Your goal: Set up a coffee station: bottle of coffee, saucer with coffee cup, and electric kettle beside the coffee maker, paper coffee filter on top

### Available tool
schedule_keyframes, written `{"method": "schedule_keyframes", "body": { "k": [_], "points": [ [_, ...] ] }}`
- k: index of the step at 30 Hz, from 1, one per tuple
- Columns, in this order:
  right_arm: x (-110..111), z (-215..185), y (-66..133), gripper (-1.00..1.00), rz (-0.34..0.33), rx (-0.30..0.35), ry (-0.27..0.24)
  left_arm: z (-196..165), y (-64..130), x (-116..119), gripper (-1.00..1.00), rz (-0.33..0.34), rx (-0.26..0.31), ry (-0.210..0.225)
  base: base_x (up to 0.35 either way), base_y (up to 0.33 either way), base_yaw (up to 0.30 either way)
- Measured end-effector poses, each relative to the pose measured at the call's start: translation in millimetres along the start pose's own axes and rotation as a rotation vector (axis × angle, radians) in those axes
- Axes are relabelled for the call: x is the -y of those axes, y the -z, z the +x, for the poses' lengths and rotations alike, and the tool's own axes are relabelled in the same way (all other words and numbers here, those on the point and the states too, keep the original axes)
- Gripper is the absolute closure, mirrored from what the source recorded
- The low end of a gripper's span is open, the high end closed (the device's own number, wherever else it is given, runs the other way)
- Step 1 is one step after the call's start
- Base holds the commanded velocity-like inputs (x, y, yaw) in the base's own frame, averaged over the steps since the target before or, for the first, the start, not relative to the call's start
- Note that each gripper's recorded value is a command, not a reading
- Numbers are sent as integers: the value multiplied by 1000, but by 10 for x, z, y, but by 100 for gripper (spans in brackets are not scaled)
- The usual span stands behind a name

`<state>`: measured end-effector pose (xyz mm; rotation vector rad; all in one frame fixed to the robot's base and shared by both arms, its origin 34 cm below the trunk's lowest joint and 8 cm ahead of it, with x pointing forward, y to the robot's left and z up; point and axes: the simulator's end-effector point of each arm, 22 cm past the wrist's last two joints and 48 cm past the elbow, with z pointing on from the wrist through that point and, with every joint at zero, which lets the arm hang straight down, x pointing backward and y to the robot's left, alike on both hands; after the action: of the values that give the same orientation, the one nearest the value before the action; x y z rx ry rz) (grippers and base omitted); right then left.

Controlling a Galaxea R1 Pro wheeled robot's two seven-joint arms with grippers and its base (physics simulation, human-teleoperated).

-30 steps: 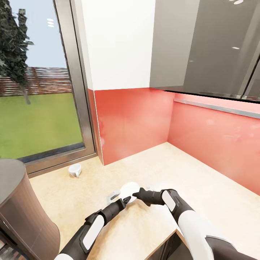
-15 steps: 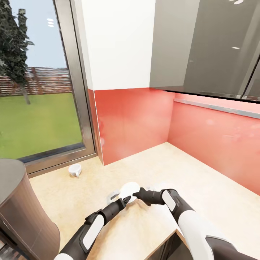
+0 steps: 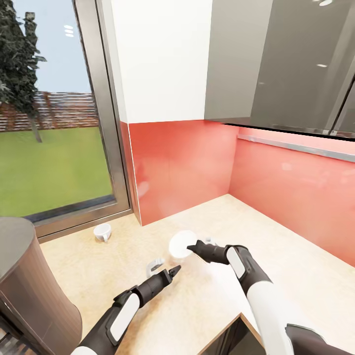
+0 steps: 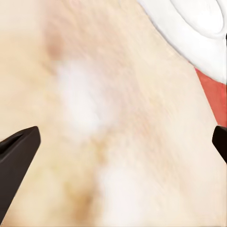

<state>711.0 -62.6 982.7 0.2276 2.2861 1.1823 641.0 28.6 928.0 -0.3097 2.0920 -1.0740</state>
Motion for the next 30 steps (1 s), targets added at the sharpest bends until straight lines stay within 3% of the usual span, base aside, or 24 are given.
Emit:
{"method": "schedule_keyframes", "body": {
  "k": [9, 14, 30],
  "points": [
    [209, -269, 223, 100, 36, 47, 26, 13, 43, 78, -100, 65, -8, -11, 0, 0, 0],
    [-5, -599, 359, 100, 16, 119, 96, 23, 49, 79, -100, 70, -10, -19, -20, 0, 0],
    [-85, -691, 393, 100, 8, 140, 119, 47, 37, 95, -100, 73, -16, -24, -310, 0, 0]
  ]
}}
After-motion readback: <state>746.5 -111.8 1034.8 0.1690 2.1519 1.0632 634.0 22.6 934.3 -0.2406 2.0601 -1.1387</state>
